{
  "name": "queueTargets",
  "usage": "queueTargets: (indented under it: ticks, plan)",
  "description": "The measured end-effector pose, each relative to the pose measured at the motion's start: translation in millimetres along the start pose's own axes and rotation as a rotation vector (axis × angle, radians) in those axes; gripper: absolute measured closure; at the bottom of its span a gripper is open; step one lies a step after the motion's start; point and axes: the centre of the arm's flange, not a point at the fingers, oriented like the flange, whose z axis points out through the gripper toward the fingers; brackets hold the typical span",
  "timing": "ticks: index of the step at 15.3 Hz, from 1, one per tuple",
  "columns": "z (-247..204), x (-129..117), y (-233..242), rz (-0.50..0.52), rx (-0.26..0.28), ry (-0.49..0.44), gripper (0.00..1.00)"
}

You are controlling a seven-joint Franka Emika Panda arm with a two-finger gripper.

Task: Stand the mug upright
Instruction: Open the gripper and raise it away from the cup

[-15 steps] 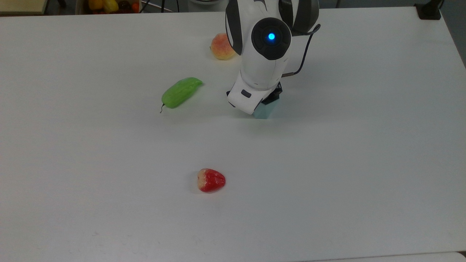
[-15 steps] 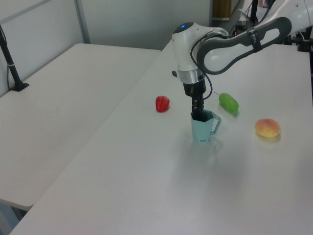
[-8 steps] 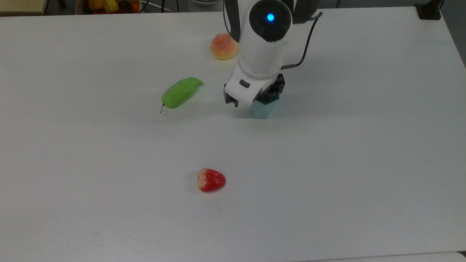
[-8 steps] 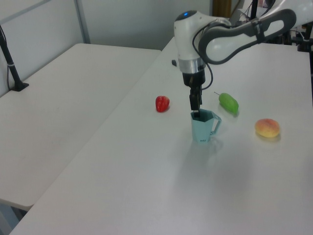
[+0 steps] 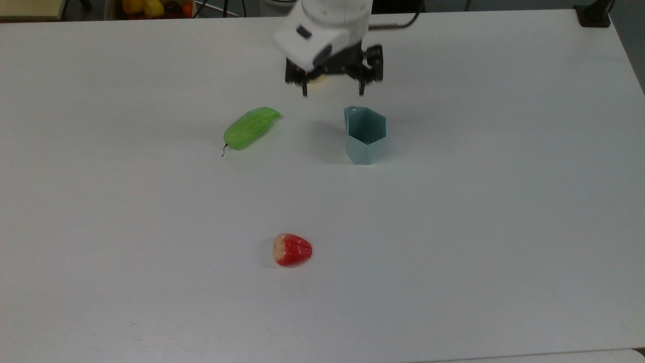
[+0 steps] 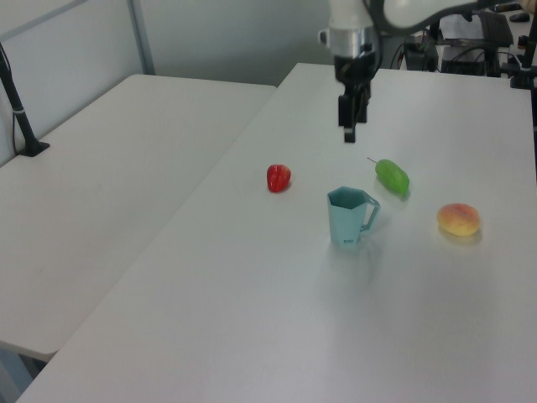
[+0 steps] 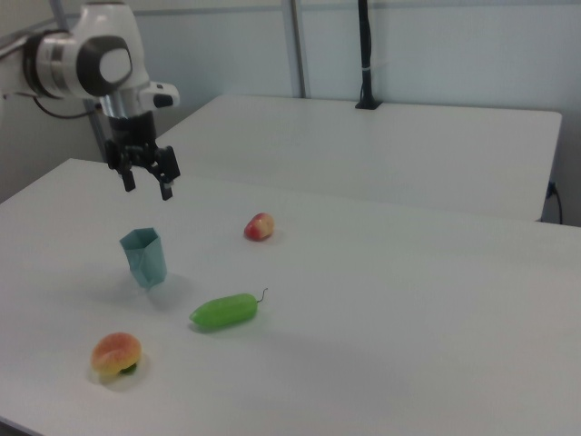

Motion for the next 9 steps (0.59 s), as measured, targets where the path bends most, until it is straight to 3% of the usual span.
queueTargets:
  ticks: [4, 9]
  plan:
    - [-56.3, -45.0, 29.3, 0.086, -0.015, -0.036, 0.00]
    - [-111.1, -92.3, 68.3, 0.147, -0.010, 0.026, 0.00]
